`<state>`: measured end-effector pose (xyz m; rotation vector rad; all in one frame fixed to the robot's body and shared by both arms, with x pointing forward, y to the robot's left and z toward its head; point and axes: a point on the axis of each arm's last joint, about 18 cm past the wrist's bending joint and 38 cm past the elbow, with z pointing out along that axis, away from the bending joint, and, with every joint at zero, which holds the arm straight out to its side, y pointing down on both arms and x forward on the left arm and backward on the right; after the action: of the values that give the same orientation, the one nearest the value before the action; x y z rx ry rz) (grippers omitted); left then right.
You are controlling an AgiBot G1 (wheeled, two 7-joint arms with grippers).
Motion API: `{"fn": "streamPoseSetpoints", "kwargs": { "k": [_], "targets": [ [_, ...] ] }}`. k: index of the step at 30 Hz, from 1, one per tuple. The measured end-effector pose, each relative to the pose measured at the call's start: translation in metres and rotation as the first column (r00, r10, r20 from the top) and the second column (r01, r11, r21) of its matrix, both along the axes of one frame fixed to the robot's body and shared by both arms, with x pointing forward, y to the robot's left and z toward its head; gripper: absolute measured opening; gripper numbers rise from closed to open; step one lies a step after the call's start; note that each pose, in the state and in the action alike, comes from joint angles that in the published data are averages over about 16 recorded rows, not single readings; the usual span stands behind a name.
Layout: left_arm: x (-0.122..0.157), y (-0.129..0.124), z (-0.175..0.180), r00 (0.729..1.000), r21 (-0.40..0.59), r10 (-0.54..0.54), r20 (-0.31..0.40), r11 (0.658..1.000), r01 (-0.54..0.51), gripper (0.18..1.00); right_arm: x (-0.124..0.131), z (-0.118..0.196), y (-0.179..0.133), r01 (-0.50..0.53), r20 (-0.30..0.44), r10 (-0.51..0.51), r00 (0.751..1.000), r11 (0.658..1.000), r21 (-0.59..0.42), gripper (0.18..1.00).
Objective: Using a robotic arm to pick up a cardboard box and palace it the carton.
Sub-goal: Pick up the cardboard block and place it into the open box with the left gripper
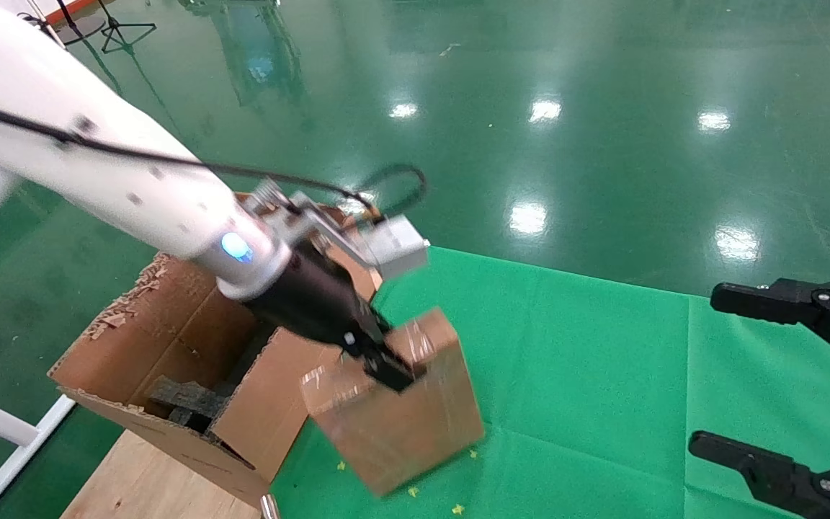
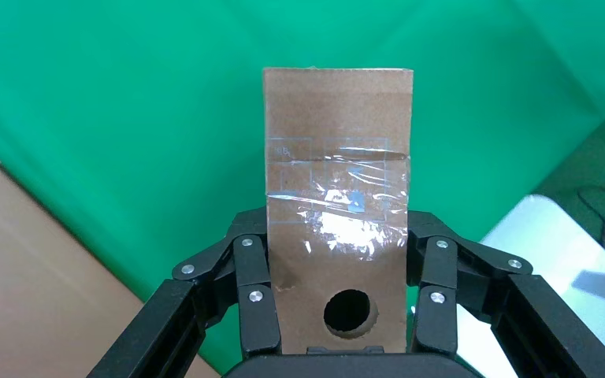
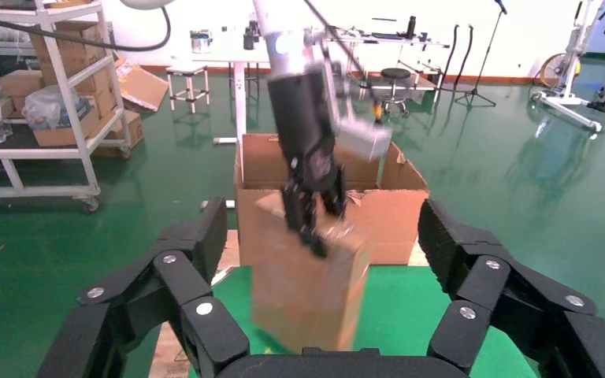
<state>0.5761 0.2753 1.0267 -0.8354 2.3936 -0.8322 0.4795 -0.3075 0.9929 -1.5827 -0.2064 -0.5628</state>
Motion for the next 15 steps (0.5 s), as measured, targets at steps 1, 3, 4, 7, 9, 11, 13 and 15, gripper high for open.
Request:
{"fn": "streamPoseSetpoints", "kwargs": {
  "k": [1, 3, 4, 7, 9, 11, 13, 15],
  "targets": [
    [0.000, 0.005, 0.008, 1.000, -0.013, -0.002, 0.019, 1.000, 0.002, 0.476, 0.000, 0.000, 0.000, 0.000, 0.000, 0.000, 1.000, 1.000, 0.000, 0.824],
    [-0.001, 0.018, 0.027, 0.998, -0.042, -0.004, 0.061, 0.999, 0.006, 0.448, 0.000, 0.000, 0.000, 0.000, 0.000, 0.000, 1.000, 1.000, 0.000, 0.861],
    [-0.002, 0.024, 0.037, 0.996, -0.056, -0.003, 0.084, 0.998, 0.008, 0.440, 0.000, 0.000, 0.000, 0.000, 0.000, 0.000, 1.000, 1.000, 0.000, 0.879],
    [-0.006, 0.048, 0.069, 0.987, -0.094, 0.005, 0.160, 0.996, 0.010, 0.414, 0.000, 0.000, 0.000, 0.000, 0.000, 0.000, 1.000, 1.000, 0.000, 0.910],
    [-0.010, 0.065, 0.090, 0.977, -0.114, 0.017, 0.211, 0.993, 0.007, 0.404, 0.000, 0.000, 0.000, 0.000, 0.000, 0.000, 1.000, 1.000, 0.000, 0.935],
    [-0.015, 0.083, 0.109, 0.965, -0.131, 0.035, 0.260, 0.991, -0.001, 0.401, 0.000, 0.000, 0.000, 0.000, 0.000, 0.000, 1.000, 1.000, 0.000, 0.953],
    [-0.021, 0.102, 0.126, 0.951, -0.141, 0.058, 0.305, 0.990, -0.015, 0.399, 0.000, 0.000, 0.000, 0.000, 0.000, 0.000, 1.000, 1.000, 0.000, 0.965],
    [-0.027, 0.122, 0.140, 0.935, -0.147, 0.087, 0.343, 0.988, -0.038, 0.397, 0.000, 0.000, 0.000, 0.000, 0.000, 0.000, 1.000, 1.000, 0.000, 0.976]
  ]
}}
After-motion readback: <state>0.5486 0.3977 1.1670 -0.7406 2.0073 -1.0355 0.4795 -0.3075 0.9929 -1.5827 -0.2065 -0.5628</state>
